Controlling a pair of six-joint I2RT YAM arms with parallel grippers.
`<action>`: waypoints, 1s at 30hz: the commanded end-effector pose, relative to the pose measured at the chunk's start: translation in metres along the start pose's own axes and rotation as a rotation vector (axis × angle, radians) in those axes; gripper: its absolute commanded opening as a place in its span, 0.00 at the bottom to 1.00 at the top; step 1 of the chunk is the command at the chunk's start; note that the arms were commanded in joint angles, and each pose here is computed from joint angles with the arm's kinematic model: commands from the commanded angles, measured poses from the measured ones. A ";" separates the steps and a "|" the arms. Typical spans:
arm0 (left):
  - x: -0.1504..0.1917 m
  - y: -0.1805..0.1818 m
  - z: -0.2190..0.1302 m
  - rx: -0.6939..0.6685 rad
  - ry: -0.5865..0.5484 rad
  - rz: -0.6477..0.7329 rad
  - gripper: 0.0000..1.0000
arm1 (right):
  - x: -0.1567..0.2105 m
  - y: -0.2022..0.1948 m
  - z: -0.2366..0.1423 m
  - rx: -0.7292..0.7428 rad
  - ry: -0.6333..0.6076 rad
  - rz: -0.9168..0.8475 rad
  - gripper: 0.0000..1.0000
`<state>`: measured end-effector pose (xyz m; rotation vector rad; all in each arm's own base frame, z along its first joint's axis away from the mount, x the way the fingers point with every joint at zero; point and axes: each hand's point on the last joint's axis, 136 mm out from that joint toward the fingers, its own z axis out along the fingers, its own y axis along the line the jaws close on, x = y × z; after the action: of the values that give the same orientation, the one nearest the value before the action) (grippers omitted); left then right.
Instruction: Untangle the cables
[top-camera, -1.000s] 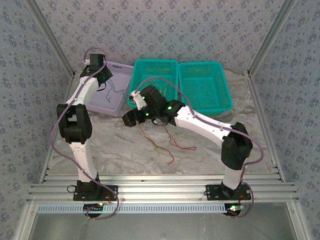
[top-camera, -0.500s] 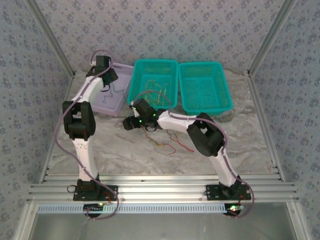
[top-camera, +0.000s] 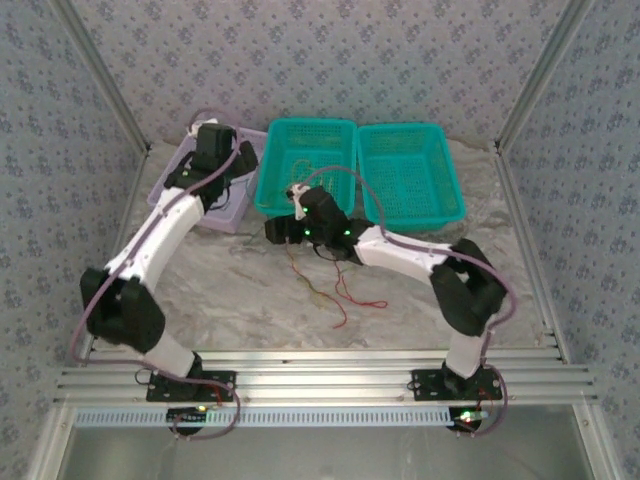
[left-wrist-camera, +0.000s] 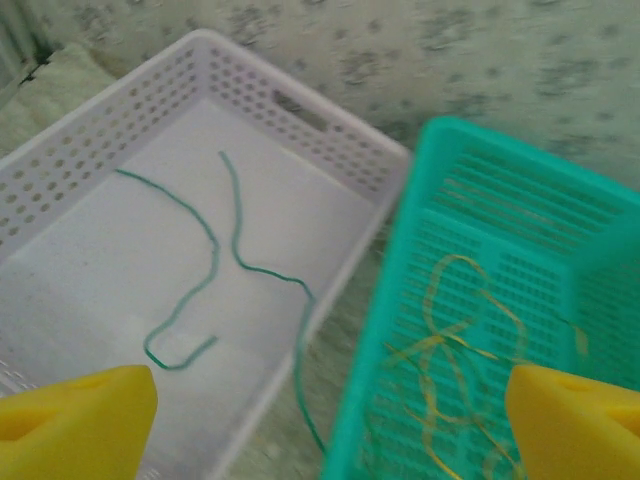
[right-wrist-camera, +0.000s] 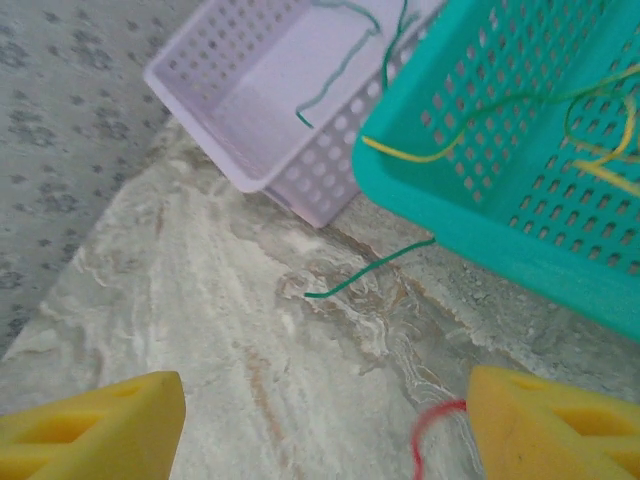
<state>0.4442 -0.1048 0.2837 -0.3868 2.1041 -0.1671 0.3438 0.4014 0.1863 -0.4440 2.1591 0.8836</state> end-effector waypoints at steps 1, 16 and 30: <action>0.048 0.015 -0.004 -0.081 0.085 0.011 0.90 | -0.007 -0.005 -0.034 0.044 -0.020 -0.049 0.76; 0.184 0.046 -0.009 -0.149 0.232 0.039 0.86 | -0.014 -0.039 -0.161 0.143 -0.157 -0.078 0.77; 0.236 0.067 0.051 -0.156 0.387 0.067 0.81 | -0.025 -0.034 -0.185 0.150 -0.190 -0.106 0.77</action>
<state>0.3478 -0.1141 0.0543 -0.4241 2.5165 0.0121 0.2855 0.2555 0.2704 -0.3750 2.0144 0.7097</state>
